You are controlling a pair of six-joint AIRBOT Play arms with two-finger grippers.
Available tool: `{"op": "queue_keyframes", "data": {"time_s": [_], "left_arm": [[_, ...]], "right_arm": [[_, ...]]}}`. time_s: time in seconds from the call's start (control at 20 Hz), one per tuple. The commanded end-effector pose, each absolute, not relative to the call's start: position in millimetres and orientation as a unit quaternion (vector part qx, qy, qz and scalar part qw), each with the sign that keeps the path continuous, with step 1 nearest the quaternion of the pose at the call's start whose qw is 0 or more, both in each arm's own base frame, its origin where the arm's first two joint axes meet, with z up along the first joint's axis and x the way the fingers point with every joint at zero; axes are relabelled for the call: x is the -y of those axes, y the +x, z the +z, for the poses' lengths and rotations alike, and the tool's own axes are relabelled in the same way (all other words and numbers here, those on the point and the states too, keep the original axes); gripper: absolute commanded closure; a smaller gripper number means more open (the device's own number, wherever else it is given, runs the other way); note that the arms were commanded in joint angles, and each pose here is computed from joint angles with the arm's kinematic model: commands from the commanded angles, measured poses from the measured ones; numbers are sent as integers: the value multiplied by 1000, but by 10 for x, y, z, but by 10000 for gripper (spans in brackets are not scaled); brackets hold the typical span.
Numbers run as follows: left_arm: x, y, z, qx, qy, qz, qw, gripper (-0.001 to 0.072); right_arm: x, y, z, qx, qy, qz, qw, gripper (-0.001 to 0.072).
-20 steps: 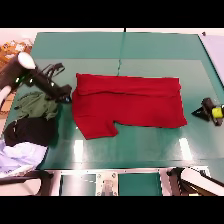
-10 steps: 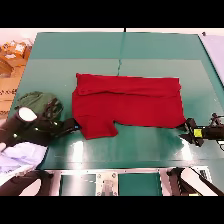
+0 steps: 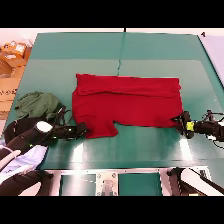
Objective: Fold the shirts.
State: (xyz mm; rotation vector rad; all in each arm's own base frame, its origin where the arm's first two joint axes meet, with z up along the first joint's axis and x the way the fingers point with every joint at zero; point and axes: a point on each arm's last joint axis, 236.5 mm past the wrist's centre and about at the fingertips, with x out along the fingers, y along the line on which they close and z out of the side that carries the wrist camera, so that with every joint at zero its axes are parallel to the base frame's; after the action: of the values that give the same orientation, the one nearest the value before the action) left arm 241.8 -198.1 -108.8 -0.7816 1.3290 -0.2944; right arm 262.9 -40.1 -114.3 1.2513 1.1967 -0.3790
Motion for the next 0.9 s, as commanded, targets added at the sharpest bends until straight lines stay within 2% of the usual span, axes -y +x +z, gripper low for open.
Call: {"op": "queue_keyframes", "data": {"time_s": [0.0, 0.05, 0.1, 0.15, 0.2, 0.35, 0.5, 0.7, 0.85], "left_arm": [[2016, 2518, -1034, -589, -343, -152, 715, 679], [2028, 2566, -954, -586, -341, -167, 716, 679], [2028, 2612, -883, -584, -333, -180, 718, 679], [2003, 2642, -823, -587, -316, -192, 720, 680], [1966, 2643, -781, -595, -298, -200, 719, 680], [1787, 2496, -673, -643, -220, -201, 706, 680], [1661, 2383, -412, -650, -171, -208, 711, 680], [1637, 2196, -93, -643, -156, -227, 715, 680], [1680, 2355, 146, -607, -160, -237, 742, 680]], "right_arm": [[476, 2763, -1203, -497, 562, -181, 636, 246], [497, 2786, -1199, -493, 559, -180, 642, 259], [512, 2798, -1198, -492, 551, -175, 651, 435], [513, 2798, -1199, -494, 542, -169, 659, 665], [513, 2796, -1199, -496, 533, -162, 666, 698], [439, 2716, -1144, -530, 497, -124, 676, 699], [447, 2549, -962, -564, 469, -104, 672, 700], [549, 2222, -741, -581, 443, -137, 668, 700], [500, 2292, -454, -552, 445, -127, 694, 700]]}}
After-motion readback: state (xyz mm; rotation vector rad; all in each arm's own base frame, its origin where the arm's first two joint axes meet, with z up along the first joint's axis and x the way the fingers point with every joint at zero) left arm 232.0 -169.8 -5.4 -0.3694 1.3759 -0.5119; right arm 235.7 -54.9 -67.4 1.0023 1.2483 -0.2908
